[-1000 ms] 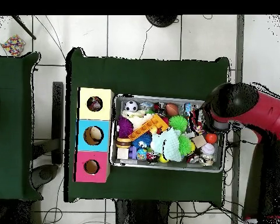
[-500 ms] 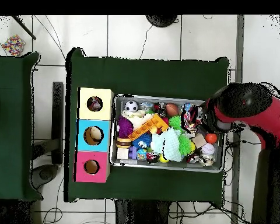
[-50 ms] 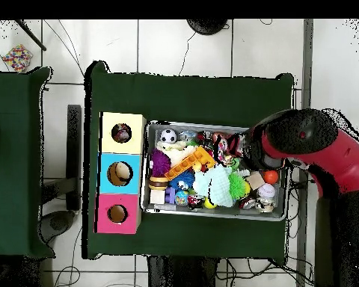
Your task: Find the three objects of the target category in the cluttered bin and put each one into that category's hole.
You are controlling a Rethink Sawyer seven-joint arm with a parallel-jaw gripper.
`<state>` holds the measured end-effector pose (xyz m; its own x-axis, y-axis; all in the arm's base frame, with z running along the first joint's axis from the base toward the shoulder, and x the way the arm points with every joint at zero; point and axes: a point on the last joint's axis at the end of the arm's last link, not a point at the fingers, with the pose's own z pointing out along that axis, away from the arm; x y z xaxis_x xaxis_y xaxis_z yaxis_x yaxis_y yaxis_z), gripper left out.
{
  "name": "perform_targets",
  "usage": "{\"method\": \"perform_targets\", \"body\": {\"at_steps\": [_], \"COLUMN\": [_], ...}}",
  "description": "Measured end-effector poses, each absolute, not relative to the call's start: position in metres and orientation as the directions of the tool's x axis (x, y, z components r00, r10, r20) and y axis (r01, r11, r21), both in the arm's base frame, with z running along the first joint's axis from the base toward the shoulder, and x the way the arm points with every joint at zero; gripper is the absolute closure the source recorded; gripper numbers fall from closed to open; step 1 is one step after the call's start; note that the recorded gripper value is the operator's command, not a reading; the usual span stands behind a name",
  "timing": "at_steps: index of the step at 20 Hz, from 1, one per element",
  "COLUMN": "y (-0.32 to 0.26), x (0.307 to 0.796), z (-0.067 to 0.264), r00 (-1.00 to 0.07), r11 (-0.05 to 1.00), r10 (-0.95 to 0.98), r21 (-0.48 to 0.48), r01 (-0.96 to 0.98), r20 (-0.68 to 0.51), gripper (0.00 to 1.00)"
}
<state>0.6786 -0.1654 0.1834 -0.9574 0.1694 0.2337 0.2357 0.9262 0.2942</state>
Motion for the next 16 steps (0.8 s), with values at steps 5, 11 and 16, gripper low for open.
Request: {"method": "perform_targets", "body": {"at_steps": [5,11,16], "y": [-0.150,-0.129,-0.109], "x": [0.687,0.695,0.698], "z": [0.185,0.188,0.189], "r00": [-0.972,-0.975,-0.969], "r11": [0.928,0.924,0.914], "r10": [0.185,0.218,0.247], "r21": [0.299,0.311,0.334], "r01": [0.222,0.221,0.232], "r20": [0.147,0.045,-0.003], "gripper": [1.00,1.00,1.00]}}
